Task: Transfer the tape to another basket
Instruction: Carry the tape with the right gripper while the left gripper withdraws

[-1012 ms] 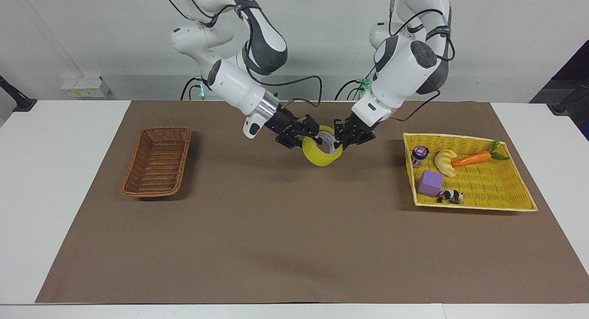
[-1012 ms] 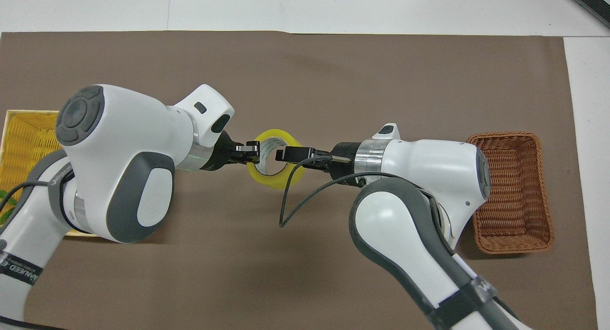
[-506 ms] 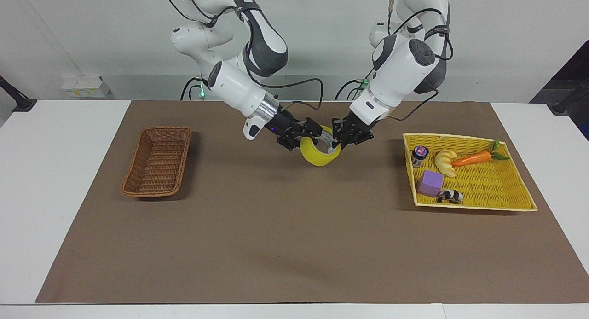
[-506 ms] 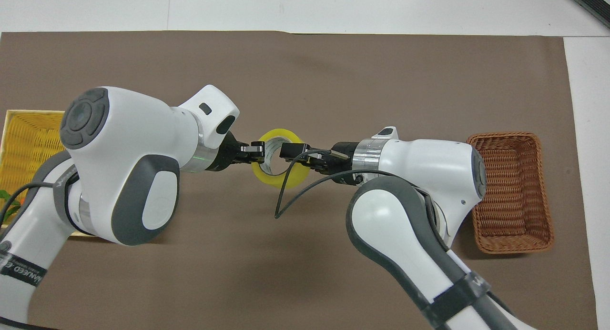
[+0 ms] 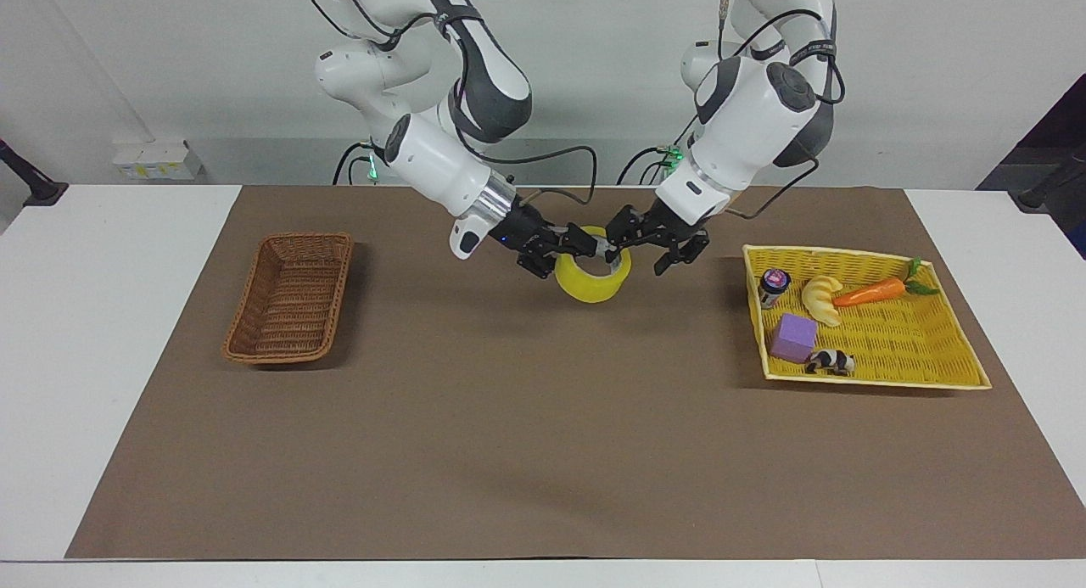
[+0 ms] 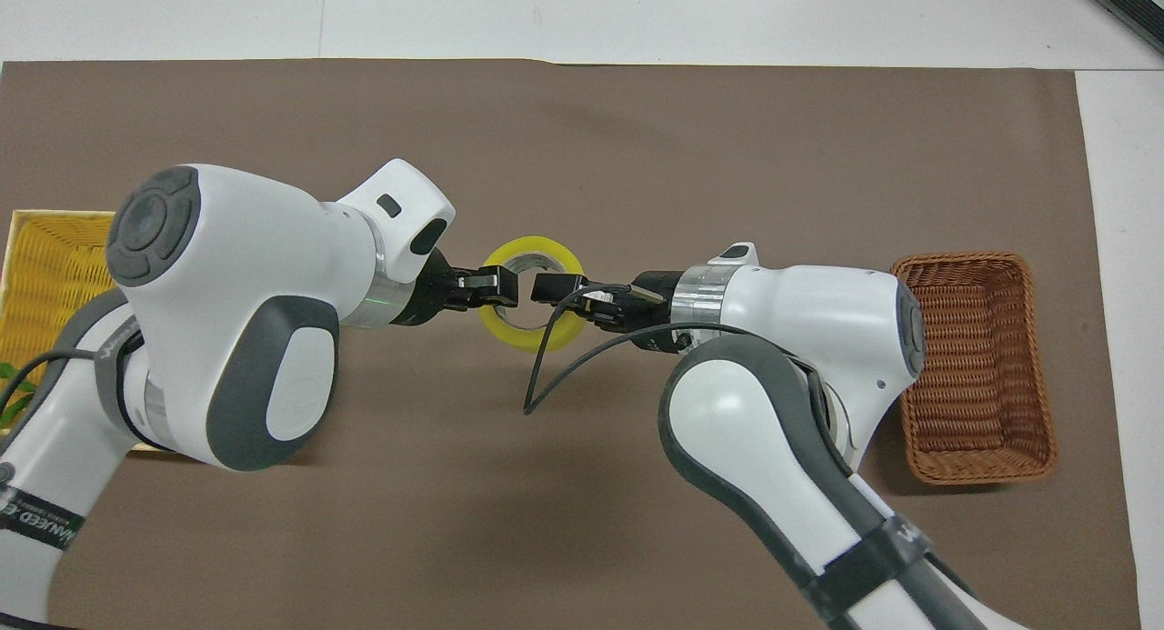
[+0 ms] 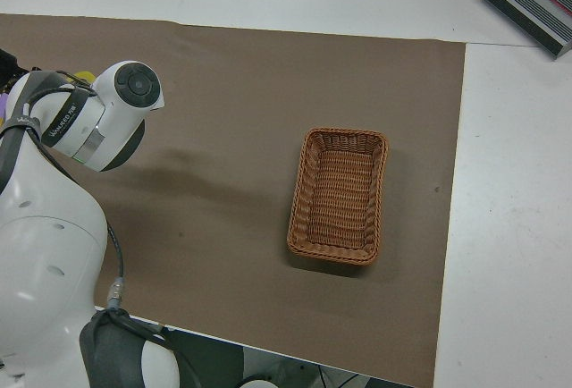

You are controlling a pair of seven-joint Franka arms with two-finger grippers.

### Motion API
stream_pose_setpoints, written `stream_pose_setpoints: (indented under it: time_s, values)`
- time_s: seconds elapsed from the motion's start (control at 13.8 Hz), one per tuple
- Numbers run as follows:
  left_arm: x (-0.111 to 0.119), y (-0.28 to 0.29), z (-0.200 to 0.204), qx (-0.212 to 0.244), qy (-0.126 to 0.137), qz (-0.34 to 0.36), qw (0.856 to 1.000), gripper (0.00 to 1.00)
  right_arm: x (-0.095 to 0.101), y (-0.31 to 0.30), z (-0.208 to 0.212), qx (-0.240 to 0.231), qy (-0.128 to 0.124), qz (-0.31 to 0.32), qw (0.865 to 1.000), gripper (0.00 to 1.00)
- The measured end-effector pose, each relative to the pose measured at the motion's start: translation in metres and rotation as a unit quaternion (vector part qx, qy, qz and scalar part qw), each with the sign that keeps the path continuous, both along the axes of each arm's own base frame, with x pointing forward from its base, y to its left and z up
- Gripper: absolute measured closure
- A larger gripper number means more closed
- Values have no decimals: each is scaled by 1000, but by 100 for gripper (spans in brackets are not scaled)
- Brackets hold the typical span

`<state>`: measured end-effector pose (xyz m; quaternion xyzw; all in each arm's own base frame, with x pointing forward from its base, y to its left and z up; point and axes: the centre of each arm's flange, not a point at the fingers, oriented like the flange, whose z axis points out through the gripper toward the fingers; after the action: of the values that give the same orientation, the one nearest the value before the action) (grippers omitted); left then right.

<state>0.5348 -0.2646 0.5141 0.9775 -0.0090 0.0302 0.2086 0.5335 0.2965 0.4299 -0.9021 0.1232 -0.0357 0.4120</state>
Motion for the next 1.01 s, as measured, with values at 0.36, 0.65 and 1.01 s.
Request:
stream_pose_setpoints:
  time_s: [0.36, 0.65, 1.01]
  values:
    - [11, 65, 17, 88, -28, 0, 996, 0, -3, 4, -1, -31, 43, -25, 998, 100]
    - [30, 142, 21, 144, -57, -27, 988, 0, -7, 2, -9, -78, 67, 7, 995, 100]
    - [46, 256, 68, 190, -91, -41, 977, 0, 5, -47, -22, -166, 91, 32, 981, 100]
